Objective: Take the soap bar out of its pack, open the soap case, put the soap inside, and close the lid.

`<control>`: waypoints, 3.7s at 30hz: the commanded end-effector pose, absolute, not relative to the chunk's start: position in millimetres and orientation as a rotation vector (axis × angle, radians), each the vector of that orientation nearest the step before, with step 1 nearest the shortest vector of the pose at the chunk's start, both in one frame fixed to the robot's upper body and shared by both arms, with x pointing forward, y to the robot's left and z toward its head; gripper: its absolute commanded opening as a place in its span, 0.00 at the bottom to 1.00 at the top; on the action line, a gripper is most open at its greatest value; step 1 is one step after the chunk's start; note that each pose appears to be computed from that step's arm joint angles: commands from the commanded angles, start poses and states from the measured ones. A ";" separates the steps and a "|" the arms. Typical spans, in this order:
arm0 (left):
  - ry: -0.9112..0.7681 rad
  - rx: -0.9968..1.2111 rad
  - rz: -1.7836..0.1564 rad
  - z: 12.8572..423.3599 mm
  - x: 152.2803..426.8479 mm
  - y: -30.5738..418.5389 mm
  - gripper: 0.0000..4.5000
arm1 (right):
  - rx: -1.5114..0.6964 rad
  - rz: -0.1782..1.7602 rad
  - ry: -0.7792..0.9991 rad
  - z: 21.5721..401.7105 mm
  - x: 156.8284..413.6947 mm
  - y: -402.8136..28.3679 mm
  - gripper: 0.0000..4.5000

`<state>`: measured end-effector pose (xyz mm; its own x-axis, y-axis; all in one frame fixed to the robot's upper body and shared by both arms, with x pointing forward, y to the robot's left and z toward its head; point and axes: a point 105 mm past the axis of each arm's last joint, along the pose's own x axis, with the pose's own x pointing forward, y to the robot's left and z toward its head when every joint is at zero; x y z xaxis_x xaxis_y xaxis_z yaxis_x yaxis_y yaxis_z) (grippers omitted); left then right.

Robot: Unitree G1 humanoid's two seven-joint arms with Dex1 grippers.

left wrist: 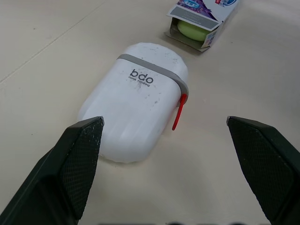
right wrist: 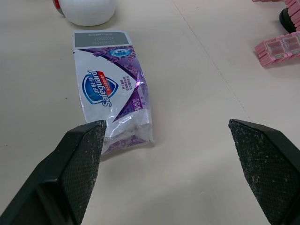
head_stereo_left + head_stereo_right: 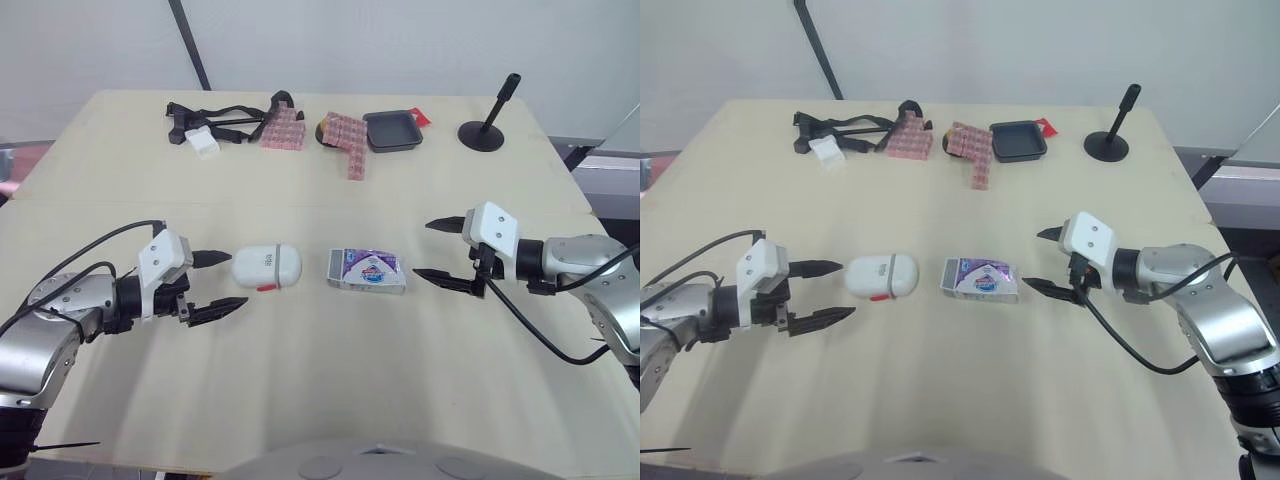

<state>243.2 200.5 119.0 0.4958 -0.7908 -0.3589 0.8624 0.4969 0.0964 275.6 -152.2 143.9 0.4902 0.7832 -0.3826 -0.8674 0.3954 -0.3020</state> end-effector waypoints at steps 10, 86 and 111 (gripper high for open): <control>0.252 0.369 -0.999 107.5 264.8 204.4 0.99 | -0.530 1.131 0.145 143.5 264.7 -132.3 1.00; 0.275 0.410 -0.950 116.1 237.9 201.7 0.99 | -0.724 1.278 0.302 84.3 300.9 -107.5 1.00; 0.265 0.435 -0.948 117.0 238.6 202.7 1.00 | -0.753 1.309 0.279 103.2 288.4 -116.3 0.59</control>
<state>237.0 202.2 107.8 0.5517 -0.7243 -0.4136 0.8308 0.5206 0.1967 289.8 -111.4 87.3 0.2498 0.7576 -0.6030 -0.9484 0.0660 -0.3100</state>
